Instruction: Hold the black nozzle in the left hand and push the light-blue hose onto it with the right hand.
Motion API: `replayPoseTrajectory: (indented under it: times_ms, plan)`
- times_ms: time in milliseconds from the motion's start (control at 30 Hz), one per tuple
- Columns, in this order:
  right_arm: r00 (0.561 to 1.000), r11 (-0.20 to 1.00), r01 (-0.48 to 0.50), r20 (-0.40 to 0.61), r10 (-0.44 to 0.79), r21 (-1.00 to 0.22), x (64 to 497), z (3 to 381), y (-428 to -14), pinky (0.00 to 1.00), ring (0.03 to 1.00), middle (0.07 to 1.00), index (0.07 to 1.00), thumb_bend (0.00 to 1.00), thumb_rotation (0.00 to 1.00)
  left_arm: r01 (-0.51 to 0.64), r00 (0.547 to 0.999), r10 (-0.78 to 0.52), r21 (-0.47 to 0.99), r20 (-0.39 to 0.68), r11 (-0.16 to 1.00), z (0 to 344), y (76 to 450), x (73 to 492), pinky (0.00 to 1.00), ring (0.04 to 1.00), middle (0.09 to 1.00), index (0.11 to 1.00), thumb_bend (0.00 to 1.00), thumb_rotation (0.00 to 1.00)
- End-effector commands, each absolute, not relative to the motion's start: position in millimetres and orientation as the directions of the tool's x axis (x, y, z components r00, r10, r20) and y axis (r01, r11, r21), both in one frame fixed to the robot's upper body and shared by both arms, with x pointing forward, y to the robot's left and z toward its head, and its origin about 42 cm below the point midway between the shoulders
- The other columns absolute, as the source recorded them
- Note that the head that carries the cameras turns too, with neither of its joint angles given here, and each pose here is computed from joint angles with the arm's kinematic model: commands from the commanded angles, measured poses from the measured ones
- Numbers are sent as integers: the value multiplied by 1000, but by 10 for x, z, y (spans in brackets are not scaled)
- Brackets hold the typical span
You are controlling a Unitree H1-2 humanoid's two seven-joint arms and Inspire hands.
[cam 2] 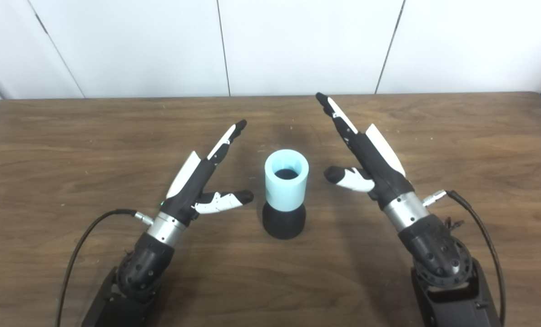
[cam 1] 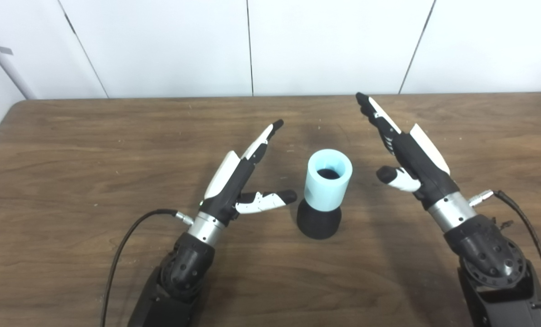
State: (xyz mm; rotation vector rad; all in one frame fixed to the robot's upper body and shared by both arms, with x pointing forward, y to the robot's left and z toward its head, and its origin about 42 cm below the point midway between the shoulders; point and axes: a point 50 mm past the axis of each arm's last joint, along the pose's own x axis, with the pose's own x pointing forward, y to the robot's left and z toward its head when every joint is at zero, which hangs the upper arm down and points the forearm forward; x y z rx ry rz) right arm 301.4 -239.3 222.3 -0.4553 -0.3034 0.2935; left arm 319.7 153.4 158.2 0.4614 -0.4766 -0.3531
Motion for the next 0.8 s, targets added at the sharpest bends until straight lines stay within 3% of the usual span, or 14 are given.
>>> replayPoseTrajectory:
  times_ms: [0, 267, 367, 467, 767]
  plan:
    - [886, 872, -182, 308, 346, -455, 3005, 2354, -2399, 1000, 1000, 1000, 1000, 955, 1000, 166, 803, -395, 470, 446, 867, 1824, 1535, 3207, 1000, 1000, 1000, 1000, 1000, 825]
    - [879, 898, -184, 341, 332, -400, 2930, 2273, -2531, 1000, 1000, 1000, 1000, 987, 1000, 110, 822, -311, 403, 477, 908, 1924, 1615, 2983, 1000, 1000, 1000, 1000, 1000, 922]
    - [887, 916, -171, 348, 304, -364, 2901, 2209, -2554, 1000, 1000, 1000, 1000, 956, 1000, 69, 830, -266, 382, 491, 921, 1954, 1659, 2901, 1000, 1000, 1000, 1000, 1000, 988]
    - [896, 932, -160, 349, 275, -324, 2862, 2182, -2543, 1000, 1000, 1000, 1000, 903, 1000, 26, 836, -224, 371, 501, 928, 1971, 1692, 2852, 1000, 1000, 1000, 1000, 1000, 1000]
    - [910, 973, -128, 367, 193, -193, 2738, 2092, -2436, 1000, 1000, 1000, 1000, 880, 1000, -1, 865, -126, 253, 487, 967, 1972, 1814, 2663, 1000, 1000, 1000, 1000, 1000, 1000]
